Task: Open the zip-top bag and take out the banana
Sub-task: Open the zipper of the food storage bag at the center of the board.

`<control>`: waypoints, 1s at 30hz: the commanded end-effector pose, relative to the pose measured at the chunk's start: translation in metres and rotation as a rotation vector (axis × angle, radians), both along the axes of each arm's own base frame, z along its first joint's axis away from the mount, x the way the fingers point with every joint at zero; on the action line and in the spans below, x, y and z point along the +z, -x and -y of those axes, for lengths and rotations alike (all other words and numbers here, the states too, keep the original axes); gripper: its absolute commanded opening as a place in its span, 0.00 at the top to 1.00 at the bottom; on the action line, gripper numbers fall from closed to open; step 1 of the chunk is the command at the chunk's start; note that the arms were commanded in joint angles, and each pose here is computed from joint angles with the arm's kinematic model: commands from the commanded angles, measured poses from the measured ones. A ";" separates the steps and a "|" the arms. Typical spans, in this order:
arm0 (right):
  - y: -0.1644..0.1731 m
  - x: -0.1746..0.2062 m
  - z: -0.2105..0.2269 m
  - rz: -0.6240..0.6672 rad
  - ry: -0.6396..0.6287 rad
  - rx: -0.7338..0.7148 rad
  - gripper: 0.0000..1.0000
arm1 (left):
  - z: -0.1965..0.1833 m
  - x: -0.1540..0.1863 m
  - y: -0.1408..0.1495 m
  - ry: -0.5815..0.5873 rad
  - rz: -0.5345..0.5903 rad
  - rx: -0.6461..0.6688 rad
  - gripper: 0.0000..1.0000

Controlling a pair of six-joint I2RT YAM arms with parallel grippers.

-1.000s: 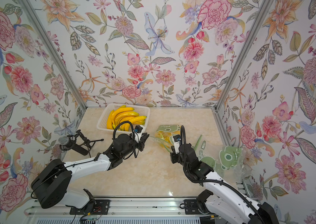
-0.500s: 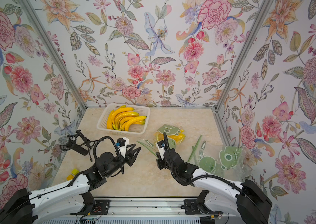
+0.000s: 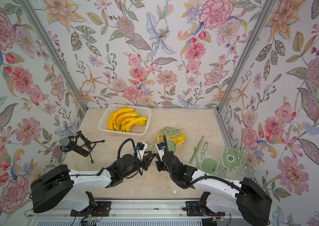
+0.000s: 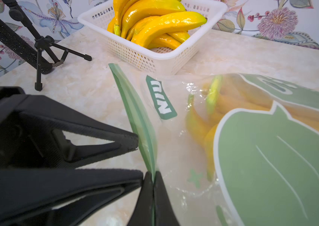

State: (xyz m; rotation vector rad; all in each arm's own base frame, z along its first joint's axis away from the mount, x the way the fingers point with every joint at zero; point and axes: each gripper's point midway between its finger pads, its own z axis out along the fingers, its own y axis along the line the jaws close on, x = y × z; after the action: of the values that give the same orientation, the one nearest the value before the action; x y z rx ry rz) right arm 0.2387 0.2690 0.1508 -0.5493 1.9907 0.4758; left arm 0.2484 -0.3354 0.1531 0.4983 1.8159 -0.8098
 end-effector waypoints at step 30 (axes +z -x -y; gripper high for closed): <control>0.000 0.050 -0.009 -0.015 -0.168 0.100 0.49 | -0.017 -0.043 -0.059 0.090 -0.145 0.140 0.53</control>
State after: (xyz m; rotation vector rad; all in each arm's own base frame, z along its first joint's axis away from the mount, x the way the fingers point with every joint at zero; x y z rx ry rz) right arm 0.2249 0.2894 0.1615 -0.5872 1.9773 0.6811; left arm 0.2992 -0.3152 0.0995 0.2902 1.9485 -0.8056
